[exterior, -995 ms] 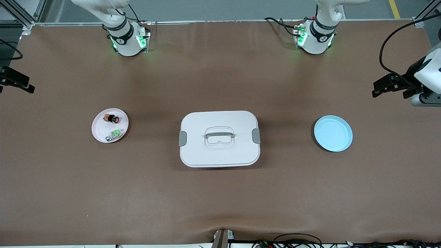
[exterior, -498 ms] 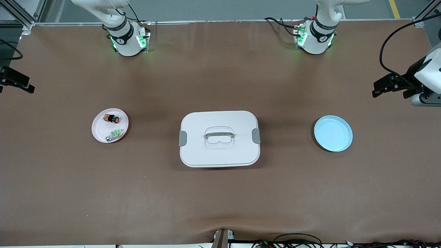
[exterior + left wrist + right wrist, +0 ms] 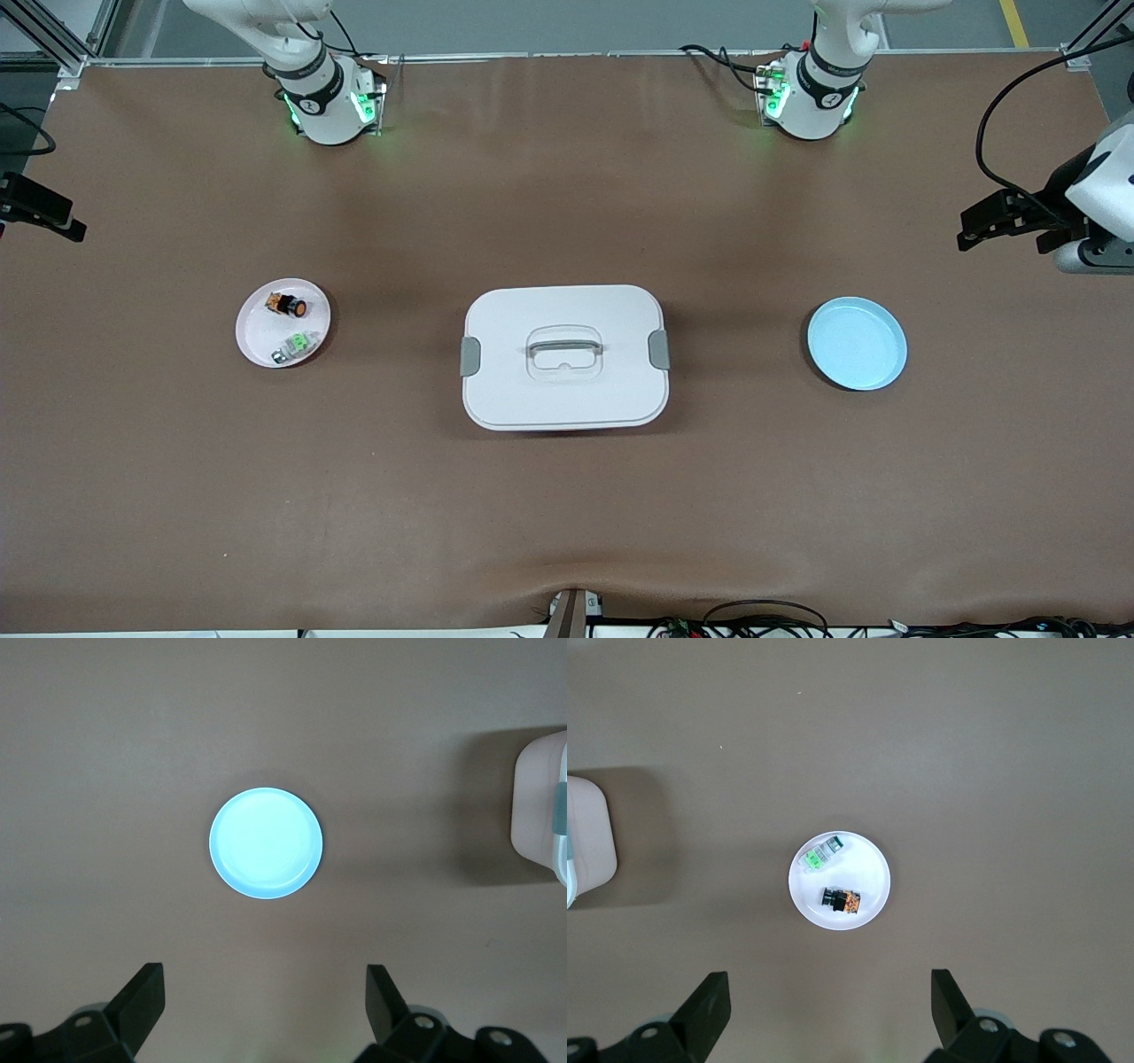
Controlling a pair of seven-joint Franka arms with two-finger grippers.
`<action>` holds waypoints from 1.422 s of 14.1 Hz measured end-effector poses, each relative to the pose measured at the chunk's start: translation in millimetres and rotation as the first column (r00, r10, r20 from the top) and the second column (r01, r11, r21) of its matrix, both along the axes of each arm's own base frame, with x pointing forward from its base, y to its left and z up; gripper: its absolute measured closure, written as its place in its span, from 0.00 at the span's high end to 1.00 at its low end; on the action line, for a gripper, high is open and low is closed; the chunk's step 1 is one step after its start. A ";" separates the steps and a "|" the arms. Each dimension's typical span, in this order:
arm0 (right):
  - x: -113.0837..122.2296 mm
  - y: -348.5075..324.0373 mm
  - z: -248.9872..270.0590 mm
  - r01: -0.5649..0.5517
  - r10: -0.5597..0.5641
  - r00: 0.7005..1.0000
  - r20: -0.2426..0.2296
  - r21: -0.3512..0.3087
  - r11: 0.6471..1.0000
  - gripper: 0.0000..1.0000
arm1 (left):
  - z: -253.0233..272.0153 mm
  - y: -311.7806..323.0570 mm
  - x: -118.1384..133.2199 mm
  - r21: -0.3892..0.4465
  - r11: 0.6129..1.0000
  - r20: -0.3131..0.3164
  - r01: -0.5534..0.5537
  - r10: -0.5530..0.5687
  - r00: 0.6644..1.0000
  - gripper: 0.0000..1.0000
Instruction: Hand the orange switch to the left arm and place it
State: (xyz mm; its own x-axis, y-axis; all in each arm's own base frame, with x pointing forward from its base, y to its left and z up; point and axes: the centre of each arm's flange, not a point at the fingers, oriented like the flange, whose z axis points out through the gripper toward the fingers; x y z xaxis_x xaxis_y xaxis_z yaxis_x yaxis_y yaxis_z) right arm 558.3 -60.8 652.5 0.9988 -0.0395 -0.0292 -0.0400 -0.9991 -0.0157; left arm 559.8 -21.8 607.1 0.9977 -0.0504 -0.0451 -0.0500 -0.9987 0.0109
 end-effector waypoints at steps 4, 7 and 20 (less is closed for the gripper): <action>14.2 -1.8 -30.0 0.001 -0.001 0.999 -0.053 0.004 1.000 1.00 | 0.0 0.0 0.0 0.000 1.000 0.000 0.000 0.000 1.000 1.00; 37.1 -4.7 -65.4 0.003 -0.002 0.998 -0.068 0.001 1.000 1.00 | 0.0 0.0 0.0 0.000 1.000 0.000 0.000 0.000 1.000 1.00; 70.9 -1.9 -208.9 0.093 -0.086 0.982 -0.167 0.034 0.995 1.00 | 0.3 -0.8 0.0 0.000 1.000 0.001 0.001 -0.001 1.000 1.00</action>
State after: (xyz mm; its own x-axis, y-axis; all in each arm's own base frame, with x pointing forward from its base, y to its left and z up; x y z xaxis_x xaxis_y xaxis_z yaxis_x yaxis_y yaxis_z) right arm 629.3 -62.7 443.6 0.9726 -0.1237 -0.1969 -0.1346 -0.9900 -0.0429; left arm 559.8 -22.6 607.5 0.9977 -0.0518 -0.0444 -0.0514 -0.9986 0.0109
